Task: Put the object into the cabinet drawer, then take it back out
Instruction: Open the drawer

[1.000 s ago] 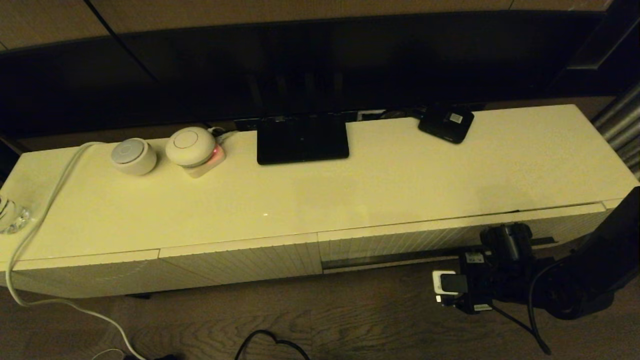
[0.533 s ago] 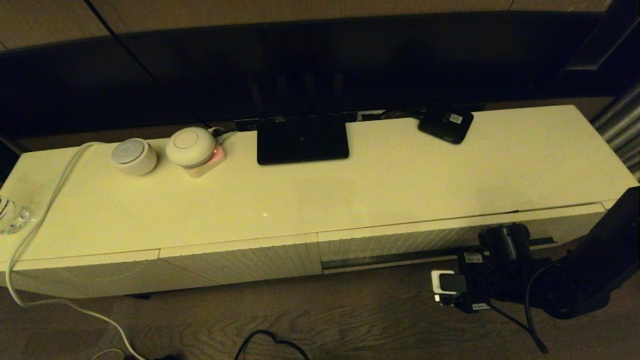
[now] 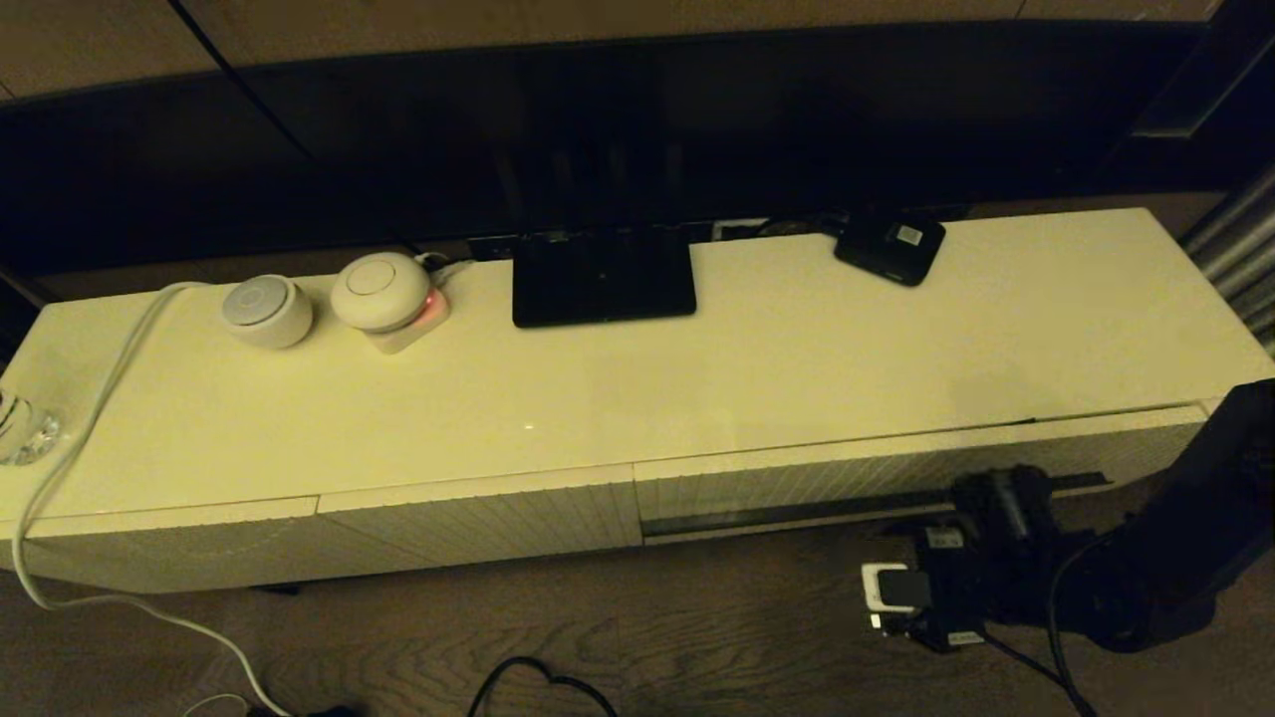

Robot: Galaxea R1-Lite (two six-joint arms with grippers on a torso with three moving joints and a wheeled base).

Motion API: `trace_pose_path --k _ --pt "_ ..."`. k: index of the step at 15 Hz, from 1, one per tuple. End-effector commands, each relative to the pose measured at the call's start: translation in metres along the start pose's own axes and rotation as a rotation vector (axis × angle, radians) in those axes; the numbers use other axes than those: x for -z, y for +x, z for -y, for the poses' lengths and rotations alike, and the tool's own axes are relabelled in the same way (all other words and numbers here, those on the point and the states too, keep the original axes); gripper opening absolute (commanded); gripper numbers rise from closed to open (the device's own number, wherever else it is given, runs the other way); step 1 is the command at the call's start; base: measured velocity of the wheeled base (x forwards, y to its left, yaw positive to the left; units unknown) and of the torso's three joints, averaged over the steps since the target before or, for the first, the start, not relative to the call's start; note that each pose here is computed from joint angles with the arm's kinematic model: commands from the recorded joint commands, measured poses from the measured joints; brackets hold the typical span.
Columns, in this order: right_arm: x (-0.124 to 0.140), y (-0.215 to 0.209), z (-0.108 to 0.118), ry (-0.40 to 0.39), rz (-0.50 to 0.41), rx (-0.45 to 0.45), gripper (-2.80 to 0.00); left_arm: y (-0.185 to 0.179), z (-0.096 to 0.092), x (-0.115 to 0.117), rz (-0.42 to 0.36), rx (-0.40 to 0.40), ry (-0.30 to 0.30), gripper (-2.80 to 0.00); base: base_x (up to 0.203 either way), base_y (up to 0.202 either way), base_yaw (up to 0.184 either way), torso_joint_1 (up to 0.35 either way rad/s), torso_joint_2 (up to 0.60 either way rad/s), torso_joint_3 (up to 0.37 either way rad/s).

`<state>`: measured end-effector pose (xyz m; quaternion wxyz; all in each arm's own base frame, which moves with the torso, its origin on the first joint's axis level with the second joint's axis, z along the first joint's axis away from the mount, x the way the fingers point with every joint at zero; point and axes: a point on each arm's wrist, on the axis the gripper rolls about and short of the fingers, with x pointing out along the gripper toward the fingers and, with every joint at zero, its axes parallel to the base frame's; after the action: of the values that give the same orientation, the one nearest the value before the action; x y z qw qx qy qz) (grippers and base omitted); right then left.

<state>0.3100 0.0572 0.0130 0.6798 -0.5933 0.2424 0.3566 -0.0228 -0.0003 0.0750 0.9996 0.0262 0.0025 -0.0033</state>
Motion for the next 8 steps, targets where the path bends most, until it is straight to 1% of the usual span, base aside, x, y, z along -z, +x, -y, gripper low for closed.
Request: trace_pose_path --k 1,4,8 --pt "0.000 -0.002 -0.001 -0.009 0.003 0.007 0.00 0.000 0.000 0.001 -0.003 0.000 0.000 -2.80 0.000 0.000 0.000 0.000 0.00 0.000" --pt "0.000 -0.004 -0.004 -0.007 0.002 0.002 0.00 0.000 0.000 0.001 -0.003 0.000 0.001 -2.80 0.000 0.000 0.000 0.000 0.00 0.000" --pt "-0.003 -0.019 0.008 -0.012 0.016 0.065 0.00 0.000 0.000 0.001 -0.003 0.000 0.000 -2.80 0.000 0.000 0.000 0.000 0.00 0.000"
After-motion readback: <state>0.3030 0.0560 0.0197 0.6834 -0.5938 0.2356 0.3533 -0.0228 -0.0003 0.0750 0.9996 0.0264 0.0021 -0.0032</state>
